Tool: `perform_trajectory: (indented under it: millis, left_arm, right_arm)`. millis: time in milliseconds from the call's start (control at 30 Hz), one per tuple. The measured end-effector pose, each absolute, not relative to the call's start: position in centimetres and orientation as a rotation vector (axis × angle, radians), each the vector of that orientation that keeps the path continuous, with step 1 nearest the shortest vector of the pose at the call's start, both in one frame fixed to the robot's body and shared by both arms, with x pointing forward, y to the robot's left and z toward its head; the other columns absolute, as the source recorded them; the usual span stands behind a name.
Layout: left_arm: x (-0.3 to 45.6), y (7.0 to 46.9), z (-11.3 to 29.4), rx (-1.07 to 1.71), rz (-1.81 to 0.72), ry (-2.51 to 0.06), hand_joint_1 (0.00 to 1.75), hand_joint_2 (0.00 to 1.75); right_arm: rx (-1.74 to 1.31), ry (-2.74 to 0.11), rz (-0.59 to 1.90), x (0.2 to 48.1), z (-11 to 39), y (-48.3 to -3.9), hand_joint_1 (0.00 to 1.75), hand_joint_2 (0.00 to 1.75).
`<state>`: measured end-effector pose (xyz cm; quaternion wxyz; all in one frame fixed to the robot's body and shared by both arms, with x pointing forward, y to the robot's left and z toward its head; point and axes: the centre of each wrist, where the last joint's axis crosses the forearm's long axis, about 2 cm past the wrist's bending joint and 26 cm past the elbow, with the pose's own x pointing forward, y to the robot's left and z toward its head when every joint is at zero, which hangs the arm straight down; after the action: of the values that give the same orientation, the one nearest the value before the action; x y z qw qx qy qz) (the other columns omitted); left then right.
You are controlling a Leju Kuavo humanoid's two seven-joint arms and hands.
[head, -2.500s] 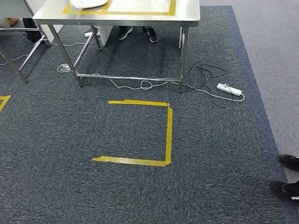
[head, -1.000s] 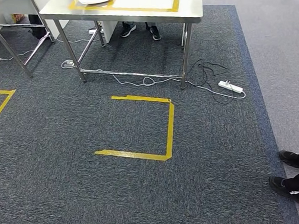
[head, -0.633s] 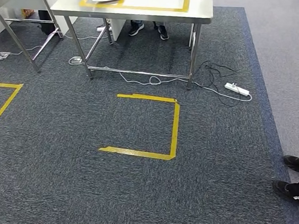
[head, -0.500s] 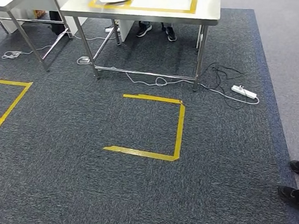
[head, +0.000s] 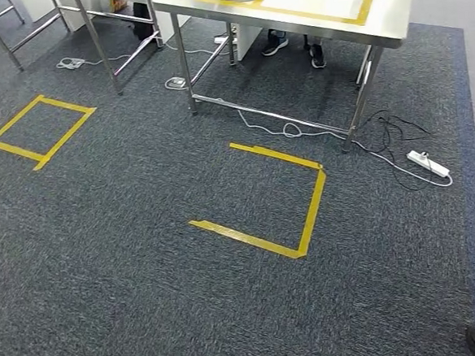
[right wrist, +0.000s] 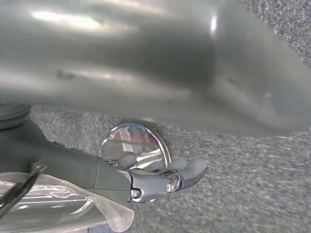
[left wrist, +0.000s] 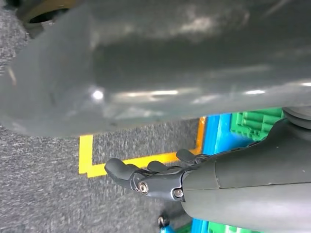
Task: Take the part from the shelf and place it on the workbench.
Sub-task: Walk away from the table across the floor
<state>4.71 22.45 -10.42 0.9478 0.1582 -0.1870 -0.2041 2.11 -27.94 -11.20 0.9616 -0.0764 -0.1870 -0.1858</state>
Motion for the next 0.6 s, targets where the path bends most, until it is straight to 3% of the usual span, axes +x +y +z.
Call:
perform_trajectory:
  millis: [600]
  left_arm:
    - [4.72, 22.01, -10.36, 0.311, -0.408, -0.38, 0.0, 0.0]
  right_arm:
    - [-0.156, -0.379, -0.381, 2.15, -11.21, -28.11, 0.0, 0.0]
